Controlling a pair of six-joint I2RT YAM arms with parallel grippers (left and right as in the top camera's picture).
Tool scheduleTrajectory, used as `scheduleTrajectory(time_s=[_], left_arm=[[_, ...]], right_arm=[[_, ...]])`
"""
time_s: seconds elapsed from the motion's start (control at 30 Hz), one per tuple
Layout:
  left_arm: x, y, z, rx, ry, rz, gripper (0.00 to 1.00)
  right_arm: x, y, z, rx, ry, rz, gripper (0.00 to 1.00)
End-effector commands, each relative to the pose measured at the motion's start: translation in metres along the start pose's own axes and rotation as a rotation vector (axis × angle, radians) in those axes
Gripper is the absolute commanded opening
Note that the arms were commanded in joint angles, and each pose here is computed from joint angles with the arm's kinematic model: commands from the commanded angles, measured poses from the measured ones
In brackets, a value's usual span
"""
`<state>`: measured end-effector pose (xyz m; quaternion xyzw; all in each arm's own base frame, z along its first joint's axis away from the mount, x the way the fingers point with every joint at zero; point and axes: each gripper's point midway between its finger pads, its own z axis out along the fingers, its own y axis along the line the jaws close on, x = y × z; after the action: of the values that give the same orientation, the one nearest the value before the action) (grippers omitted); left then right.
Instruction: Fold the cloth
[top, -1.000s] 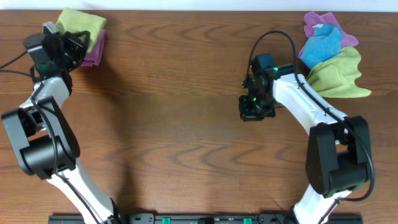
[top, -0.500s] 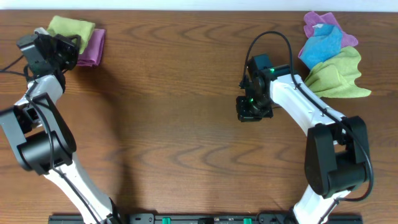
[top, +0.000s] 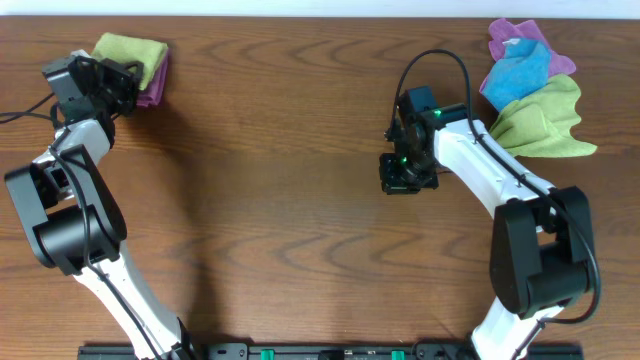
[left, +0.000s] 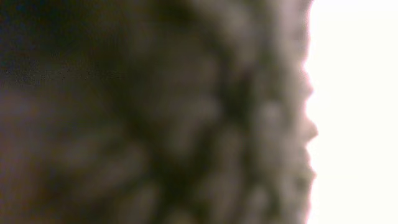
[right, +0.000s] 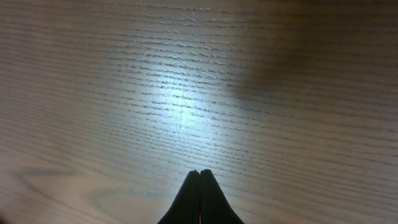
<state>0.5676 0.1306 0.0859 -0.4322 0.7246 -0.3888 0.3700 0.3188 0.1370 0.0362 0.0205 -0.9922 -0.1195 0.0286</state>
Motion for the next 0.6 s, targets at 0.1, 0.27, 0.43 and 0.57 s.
scheduleTrajectory(time_s=[0.1, 0.27, 0.43, 0.57], left_arm=[[0.002, 0.006, 0.002, -0.029, 0.015, 0.000, 0.40], [0.003, 0.006, -0.001, -0.015, 0.042, -0.010, 0.95], [0.007, 0.022, -0.009, -0.048, 0.091, -0.071, 0.95], [0.017, 0.031, -0.018, -0.061, 0.167, -0.136, 0.95]], right_arm=[[0.000, 0.002, -0.004, -0.001, -0.013, 0.013, 0.02], [0.002, 0.002, -0.004, 0.001, -0.005, 0.015, 0.01], [0.003, 0.002, -0.004, 0.001, -0.002, 0.016, 0.01], [0.003, 0.002, -0.004, -0.001, 0.000, 0.016, 0.02]])
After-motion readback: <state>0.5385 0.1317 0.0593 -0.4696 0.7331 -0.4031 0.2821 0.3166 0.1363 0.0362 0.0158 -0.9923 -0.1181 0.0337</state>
